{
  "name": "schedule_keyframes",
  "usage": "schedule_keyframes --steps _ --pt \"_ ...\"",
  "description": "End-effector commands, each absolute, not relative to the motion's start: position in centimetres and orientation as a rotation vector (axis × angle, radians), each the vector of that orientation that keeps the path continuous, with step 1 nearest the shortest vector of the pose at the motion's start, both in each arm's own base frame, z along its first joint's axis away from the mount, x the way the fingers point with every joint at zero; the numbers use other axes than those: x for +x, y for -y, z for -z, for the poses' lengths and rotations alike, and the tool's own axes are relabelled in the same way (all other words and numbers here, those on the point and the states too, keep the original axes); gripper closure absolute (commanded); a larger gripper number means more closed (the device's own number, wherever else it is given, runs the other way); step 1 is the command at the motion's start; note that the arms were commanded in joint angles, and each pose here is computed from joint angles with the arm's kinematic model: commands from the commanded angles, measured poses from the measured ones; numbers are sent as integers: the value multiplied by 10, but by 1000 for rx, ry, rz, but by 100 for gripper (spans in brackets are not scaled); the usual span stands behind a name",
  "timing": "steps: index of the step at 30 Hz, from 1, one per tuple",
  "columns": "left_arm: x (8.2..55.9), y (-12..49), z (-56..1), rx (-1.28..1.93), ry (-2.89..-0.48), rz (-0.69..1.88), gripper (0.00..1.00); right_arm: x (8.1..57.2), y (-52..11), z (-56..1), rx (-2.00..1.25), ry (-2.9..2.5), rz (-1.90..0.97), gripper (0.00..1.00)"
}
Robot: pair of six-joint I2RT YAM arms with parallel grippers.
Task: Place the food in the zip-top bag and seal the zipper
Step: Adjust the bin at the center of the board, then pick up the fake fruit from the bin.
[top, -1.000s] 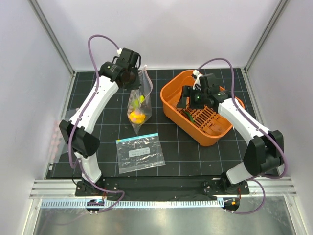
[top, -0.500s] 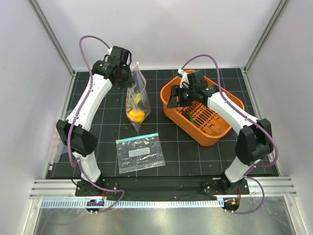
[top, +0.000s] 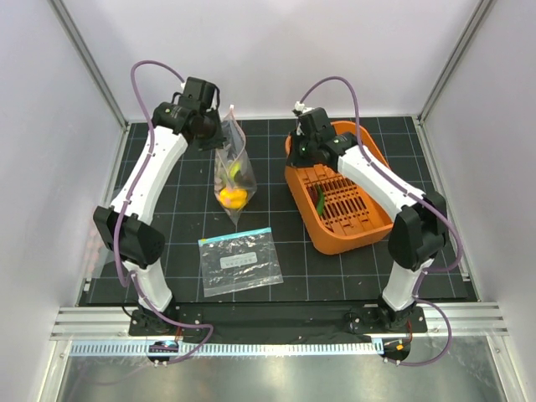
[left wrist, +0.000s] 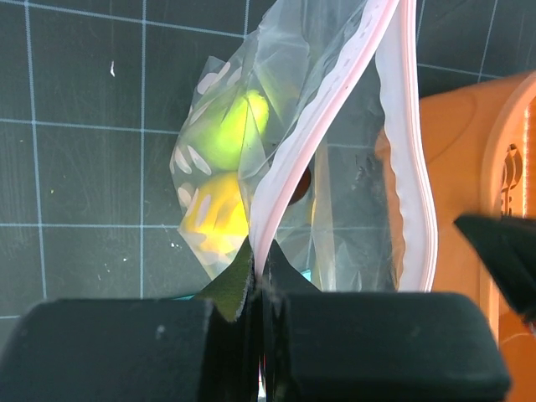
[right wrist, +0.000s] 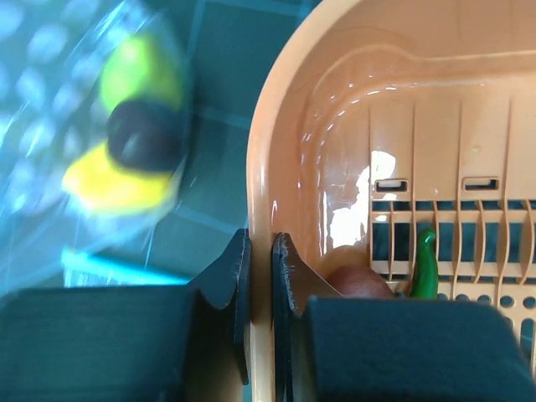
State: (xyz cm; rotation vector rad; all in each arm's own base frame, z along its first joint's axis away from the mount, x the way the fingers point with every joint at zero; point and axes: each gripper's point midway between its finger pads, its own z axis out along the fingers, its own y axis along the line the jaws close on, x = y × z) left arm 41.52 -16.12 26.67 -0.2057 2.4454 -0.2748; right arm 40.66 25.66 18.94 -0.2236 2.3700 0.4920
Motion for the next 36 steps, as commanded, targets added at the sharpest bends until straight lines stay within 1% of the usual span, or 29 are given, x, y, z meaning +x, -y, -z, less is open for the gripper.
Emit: schedule_keyframes --steps 1,2,4,8,10,12,13,14,16,18,19,21,24,25,27,31,36 --pt "415 162 -296 -176 -2375 328 100 425 -247 -186 35 -2379 -389 99" --pt "414 163 -297 -175 -2377 328 100 427 -249 -188 21 -2369 -398 98" --pt "413 164 -296 -171 -2385 334 100 431 -250 -184 24 -2371 -389 92" --pt "412 164 -292 -168 -2396 337 100 437 -220 -183 113 -2373 -222 91" --pt "413 166 -291 -171 -2401 346 100 444 -208 -182 154 -2372 -208 86" --pt "414 167 -292 -173 -2397 356 100 450 -206 -186 159 -2368 -201 71" --pt "414 169 -293 -173 -2396 363 100 451 -209 -190 142 -2366 -218 47" --pt "415 170 -294 -175 -2392 370 100 452 -212 -197 121 -2362 -239 35" --pt "415 170 -295 -179 -2389 373 100 449 -216 -214 83 -2326 -291 19" --pt "414 170 -293 -187 -2396 372 100 443 -224 -220 36 -2295 -371 16" --pt "414 169 -291 -192 -2402 370 100 437 -224 -239 11 -2252 -405 15" --pt "412 170 -289 -207 -2410 370 100 426 -228 -247 -46 -2233 -461 15" --pt "410 166 -286 -250 -2422 341 100 407 -218 -268 -84 -2204 -457 15" --pt "409 166 -286 -254 -2423 333 100 404 -213 -270 -79 -2202 -453 16" --pt "408 162 -285 -274 -2420 307 100 394 -198 -278 -43 -2190 -459 21" --pt "407 164 -285 -284 -2406 310 100 384 -178 -279 16 -2186 -494 26" --pt "402 172 -284 -248 -2393 285 100 376 -159 -251 104 -2256 -463 32"
